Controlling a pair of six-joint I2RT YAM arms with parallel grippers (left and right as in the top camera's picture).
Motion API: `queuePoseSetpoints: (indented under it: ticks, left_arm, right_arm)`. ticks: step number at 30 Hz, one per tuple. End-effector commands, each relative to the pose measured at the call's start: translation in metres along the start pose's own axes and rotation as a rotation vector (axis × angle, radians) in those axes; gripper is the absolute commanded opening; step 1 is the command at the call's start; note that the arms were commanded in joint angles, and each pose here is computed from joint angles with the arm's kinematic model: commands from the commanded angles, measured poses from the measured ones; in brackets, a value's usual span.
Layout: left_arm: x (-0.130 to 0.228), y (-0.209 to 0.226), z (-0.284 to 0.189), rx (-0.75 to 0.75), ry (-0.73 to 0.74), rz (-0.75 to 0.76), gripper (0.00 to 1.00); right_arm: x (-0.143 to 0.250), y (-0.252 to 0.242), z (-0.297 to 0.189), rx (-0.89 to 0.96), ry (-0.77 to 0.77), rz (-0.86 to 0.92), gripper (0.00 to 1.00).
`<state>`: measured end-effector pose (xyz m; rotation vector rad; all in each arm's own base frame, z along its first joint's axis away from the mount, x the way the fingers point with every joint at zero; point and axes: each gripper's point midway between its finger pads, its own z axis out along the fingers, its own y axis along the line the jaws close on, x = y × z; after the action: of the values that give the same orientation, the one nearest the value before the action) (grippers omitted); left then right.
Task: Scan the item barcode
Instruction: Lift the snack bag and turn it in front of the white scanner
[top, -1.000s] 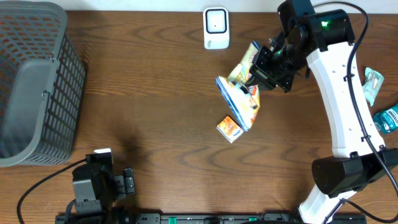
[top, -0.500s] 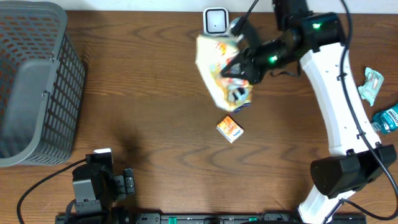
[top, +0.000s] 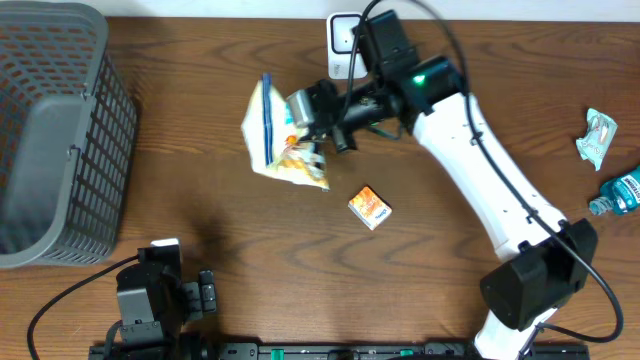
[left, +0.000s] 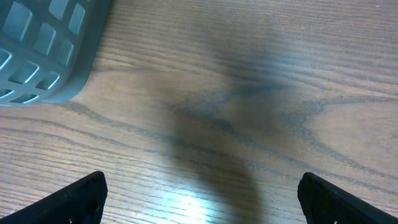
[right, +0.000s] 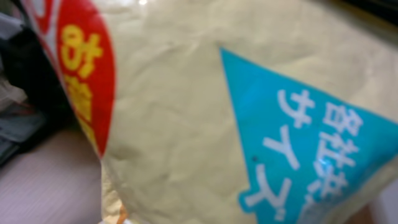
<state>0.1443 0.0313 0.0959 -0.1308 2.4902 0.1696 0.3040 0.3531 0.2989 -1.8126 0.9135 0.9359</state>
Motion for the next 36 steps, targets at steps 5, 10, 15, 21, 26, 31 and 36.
queuePoseSetpoints:
  ticks: [5, 10, 15, 21, 26, 31, 36]
  left_arm:
    - [0.0, 0.0, 0.0, -0.003, 0.001, 0.012, 0.98]
    - [0.0, 0.0, 0.0, -0.003, 0.001, 0.012, 0.98]
    - [0.0, 0.0, 0.0, -0.003, 0.001, 0.012, 0.98]
    - [0.0, 0.0, 0.0, -0.003, 0.001, 0.012, 0.98]
    - [0.0, 0.0, 0.0, -0.003, 0.001, 0.012, 0.98]
    - [0.0, 0.0, 0.0, -0.003, 0.001, 0.012, 0.98]
    - [0.0, 0.0, 0.0, -0.003, 0.001, 0.012, 0.98]
  right_arm:
    - [-0.082, 0.014, -0.018, -0.038, -0.432, -0.456, 0.01]
    - [-0.084, 0.021, -0.014, -0.059, -0.436, -0.409, 0.01]
    - [-0.089, 0.032, -0.017, -0.086, -0.431, -0.297, 0.01]
    - [-0.099, 0.043, -0.031, -0.089, -0.419, -0.213, 0.01]
    - [-0.102, 0.051, -0.055, -0.066, -0.389, -0.07, 0.01]
    - [-0.099, 0.067, -0.087, -0.009, -0.324, 0.066, 0.01]
    - [-0.095, 0.091, -0.1, 0.0, -0.219, 0.06, 0.01]
